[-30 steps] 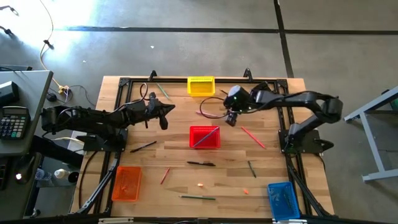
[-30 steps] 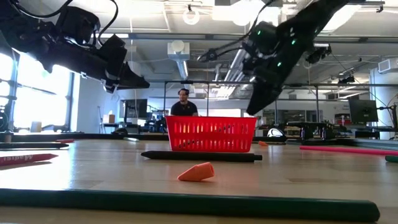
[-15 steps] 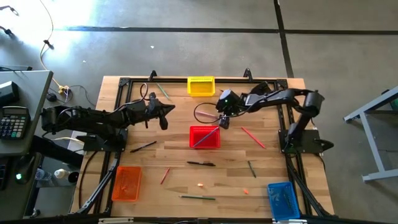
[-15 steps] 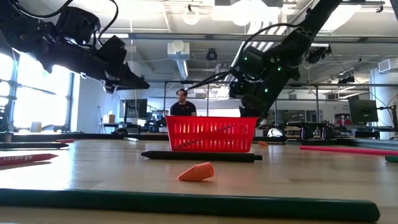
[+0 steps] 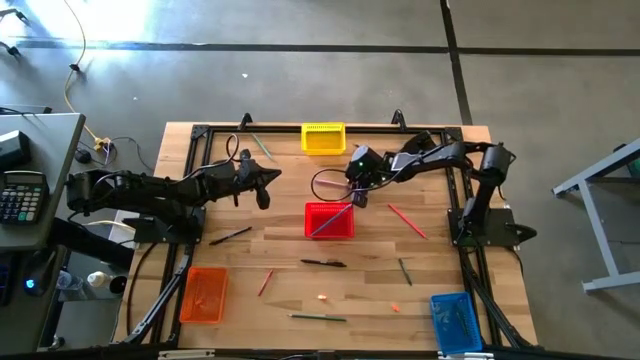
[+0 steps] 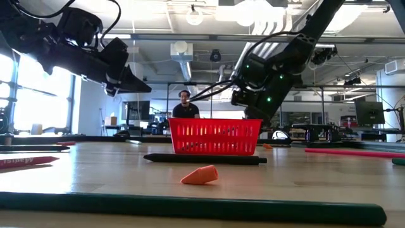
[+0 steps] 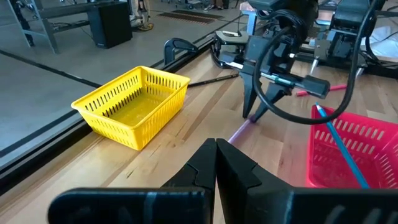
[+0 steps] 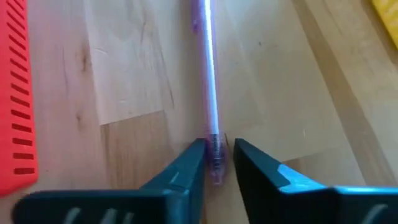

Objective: Sort crayons/erasers/pens/pencils in bins
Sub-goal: Put the purple ball pen into the yellow bin

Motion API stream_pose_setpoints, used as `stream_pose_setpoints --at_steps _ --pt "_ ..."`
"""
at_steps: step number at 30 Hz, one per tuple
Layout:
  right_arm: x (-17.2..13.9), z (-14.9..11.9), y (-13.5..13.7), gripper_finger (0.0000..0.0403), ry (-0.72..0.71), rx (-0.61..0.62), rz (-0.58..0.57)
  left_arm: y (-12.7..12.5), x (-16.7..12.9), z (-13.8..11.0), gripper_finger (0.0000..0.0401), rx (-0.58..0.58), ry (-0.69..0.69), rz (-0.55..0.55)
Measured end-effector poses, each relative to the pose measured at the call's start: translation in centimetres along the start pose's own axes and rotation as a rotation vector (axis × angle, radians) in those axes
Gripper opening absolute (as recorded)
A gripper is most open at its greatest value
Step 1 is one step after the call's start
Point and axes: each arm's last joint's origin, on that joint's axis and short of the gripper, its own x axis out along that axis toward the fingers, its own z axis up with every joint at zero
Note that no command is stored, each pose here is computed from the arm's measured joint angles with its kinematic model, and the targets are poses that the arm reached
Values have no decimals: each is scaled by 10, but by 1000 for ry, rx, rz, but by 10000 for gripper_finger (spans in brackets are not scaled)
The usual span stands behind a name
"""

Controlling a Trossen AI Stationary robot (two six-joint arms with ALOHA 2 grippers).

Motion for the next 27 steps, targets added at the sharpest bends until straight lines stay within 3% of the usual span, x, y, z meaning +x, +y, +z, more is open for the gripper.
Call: stream_pose_setpoints --at_steps 6,14,18,23,27 --pt "-3 -1 -5 16 6 15 -5 0 0 0 0 -8 0 -1" --pt "-27 4 -5 21 43 28 -34 0 0 0 0 -18 0 -2" --pt "-52 20 -4 22 86 42 -63 0 0 0 0 -27 0 -2" --pt "-81 58 -9 22 78 59 -157 0 0 0 0 -27 0 -1" --pt "-94 92 -18 22 62 -14 -234 0 0 0 0 -27 0 -1"
